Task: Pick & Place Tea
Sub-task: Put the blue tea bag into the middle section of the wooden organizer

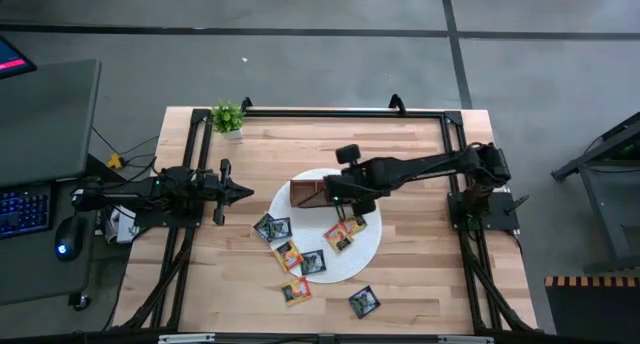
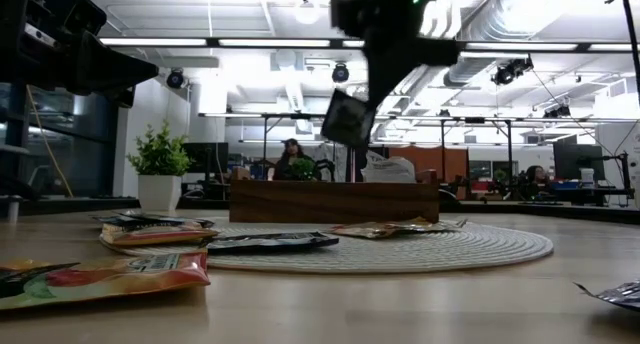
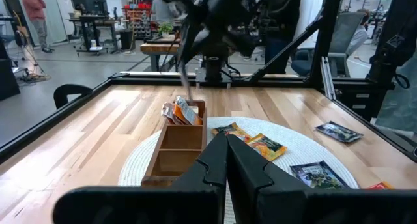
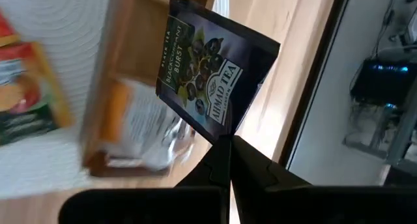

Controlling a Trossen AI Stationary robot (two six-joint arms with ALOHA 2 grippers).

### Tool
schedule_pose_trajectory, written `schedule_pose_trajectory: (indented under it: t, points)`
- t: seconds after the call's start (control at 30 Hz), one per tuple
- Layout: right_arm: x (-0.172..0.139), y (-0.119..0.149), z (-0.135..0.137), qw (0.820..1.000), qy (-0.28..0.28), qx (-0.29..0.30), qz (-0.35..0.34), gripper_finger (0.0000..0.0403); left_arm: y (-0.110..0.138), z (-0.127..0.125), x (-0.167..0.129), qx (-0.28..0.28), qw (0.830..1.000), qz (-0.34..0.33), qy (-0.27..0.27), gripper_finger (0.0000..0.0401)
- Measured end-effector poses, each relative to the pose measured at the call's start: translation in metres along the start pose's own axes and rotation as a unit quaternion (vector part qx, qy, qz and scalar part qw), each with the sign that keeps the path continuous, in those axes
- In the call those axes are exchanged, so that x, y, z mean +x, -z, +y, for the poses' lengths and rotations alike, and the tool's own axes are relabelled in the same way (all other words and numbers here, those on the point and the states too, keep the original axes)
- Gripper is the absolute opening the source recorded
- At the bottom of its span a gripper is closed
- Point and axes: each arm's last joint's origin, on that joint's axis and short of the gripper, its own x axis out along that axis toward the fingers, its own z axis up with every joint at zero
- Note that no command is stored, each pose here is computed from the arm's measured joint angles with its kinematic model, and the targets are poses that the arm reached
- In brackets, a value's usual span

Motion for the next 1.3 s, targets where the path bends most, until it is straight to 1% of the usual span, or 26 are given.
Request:
schedule_pose_trajectory:
  t: [0.1,0.23,0.57,0.63,0.77,0.9,1.07,1.3]
  points:
    - [0.015,-0.007,-0.001,1.000,0.004,-0.016,-0.001,0.0000,0.000,0.000,0.000,0.000,1.000,0.000,0.000,0.0001]
    - [0.032,-0.011,-0.001,1.000,0.012,-0.016,0.015,0.0000,0.000,0.000,0.000,0.000,1.000,0.000,0.000,0.0001]
    - [0.042,-0.017,0.000,1.000,0.000,-0.024,-0.002,0.0000,0.000,0.000,0.000,0.000,1.000,0.000,0.001,0.0001]
    - [0.045,-0.018,0.001,1.000,-0.014,-0.017,-0.005,0.0000,0.000,0.000,0.000,0.000,1.000,0.000,0.000,0.0001]
    - [0.050,-0.019,0.003,1.000,-0.017,-0.014,0.001,0.0000,0.000,0.000,0.000,0.000,1.000,0.000,0.000,0.0001]
    - [0.056,-0.017,0.003,0.999,-0.034,0.019,0.013,0.0000,0.000,0.000,0.000,0.000,1.000,0.000,0.000,0.0001]
    - [0.062,-0.016,0.004,0.998,-0.041,0.042,0.026,0.0000,0.000,0.000,0.000,0.000,1.000,0.000,0.000,0.0001]
    - [0.065,-0.012,0.004,0.997,-0.050,0.048,0.043,0.0000,0.000,0.000,0.000,0.000,1.000,0.000,0.000,0.0001]
